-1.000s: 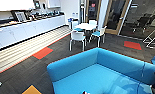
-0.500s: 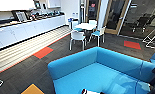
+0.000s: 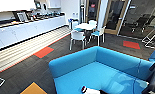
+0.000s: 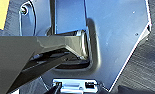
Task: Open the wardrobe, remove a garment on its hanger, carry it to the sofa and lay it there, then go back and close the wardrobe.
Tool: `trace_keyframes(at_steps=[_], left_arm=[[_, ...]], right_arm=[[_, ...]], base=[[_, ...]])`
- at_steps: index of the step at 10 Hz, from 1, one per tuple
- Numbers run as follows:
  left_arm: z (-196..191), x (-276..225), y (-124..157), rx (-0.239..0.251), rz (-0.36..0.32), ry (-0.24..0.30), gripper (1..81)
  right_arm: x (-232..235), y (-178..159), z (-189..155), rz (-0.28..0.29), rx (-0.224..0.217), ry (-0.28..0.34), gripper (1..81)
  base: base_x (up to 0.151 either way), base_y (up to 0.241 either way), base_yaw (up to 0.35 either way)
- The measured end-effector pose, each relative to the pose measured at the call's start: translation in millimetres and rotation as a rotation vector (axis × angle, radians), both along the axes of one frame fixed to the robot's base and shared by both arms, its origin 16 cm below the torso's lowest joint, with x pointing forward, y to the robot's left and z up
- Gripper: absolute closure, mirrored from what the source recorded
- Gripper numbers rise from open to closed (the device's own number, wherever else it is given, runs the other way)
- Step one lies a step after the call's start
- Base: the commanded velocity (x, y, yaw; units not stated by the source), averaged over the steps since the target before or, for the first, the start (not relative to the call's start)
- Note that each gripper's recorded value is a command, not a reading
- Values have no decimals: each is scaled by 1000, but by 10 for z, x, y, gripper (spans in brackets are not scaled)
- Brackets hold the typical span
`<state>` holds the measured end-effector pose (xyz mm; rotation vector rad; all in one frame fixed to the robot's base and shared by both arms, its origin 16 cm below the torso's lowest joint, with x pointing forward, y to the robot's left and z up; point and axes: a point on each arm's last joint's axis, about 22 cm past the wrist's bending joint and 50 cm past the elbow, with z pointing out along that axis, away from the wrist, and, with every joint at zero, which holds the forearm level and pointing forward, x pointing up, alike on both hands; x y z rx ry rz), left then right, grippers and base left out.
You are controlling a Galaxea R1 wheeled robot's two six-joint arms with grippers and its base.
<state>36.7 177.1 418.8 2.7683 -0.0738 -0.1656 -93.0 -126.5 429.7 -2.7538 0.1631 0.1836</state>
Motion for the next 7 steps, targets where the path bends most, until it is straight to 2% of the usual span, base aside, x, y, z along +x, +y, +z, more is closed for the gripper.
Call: trace_keyframes(at_steps=[7], left_arm=[[3,-14,-38,-4,-1,3,10]], right_arm=[[6,0,0,0,0,0,10]], base=[[0,0,0]])
